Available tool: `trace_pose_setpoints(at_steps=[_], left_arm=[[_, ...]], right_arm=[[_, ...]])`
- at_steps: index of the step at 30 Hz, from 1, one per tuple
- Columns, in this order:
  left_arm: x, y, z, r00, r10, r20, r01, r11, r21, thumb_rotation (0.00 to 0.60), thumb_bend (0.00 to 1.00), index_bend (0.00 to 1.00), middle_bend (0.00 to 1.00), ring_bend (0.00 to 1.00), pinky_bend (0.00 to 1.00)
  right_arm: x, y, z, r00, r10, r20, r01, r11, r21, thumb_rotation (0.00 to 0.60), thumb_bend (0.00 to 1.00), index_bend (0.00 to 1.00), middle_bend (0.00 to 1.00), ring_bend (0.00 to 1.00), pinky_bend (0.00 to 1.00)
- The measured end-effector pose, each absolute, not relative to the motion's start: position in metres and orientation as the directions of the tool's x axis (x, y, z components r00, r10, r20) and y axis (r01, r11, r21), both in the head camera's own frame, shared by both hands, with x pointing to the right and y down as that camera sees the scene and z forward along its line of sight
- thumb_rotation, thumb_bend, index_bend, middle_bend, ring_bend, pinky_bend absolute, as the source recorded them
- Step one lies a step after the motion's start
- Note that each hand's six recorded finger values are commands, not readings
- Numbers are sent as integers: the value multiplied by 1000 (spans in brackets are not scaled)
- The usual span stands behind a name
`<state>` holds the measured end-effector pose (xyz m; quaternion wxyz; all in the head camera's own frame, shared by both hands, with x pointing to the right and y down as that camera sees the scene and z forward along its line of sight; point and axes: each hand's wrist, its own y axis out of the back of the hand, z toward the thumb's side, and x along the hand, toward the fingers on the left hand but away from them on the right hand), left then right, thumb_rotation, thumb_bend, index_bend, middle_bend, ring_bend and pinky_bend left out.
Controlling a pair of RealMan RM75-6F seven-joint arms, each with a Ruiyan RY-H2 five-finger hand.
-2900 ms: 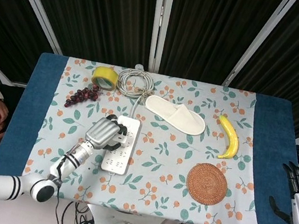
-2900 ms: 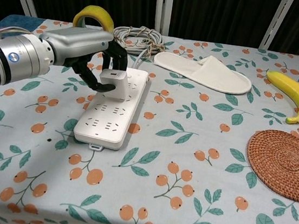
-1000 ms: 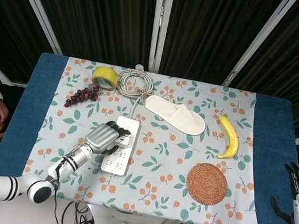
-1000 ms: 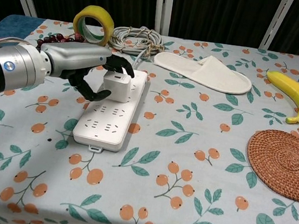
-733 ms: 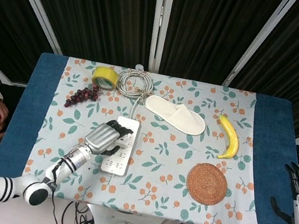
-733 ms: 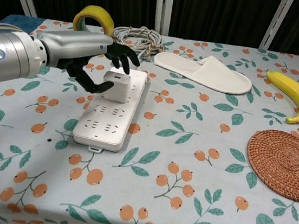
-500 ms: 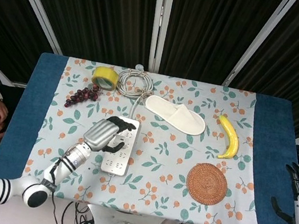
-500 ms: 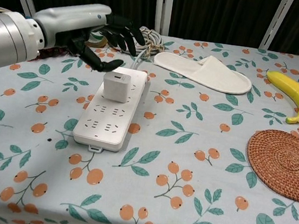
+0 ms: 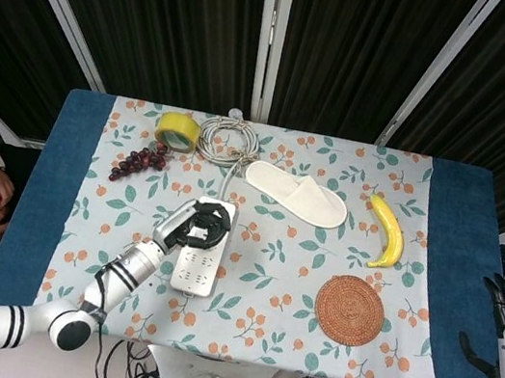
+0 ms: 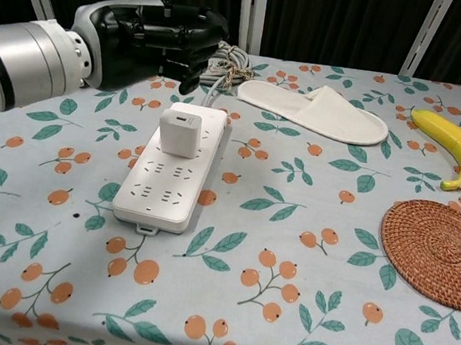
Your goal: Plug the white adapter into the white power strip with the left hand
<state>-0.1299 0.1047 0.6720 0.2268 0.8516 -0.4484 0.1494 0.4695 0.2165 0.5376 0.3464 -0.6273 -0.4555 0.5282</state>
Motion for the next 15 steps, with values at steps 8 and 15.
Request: trace_pose_setpoints(at_steps=[8, 15], left_arm=[[-119, 106, 693, 560, -663, 497, -821, -362, 442, 600, 529, 716, 789, 726, 743], [-114, 110, 705, 561, -653, 509, -813, -319, 487, 600, 529, 721, 789, 726, 743]], right_arm=[[470, 216, 538, 23, 936, -351, 205, -348, -915, 600, 235, 0, 11, 0, 0], [470, 215, 540, 22, 935, -354, 204, -351, -914, 600, 235, 0, 11, 0, 0]])
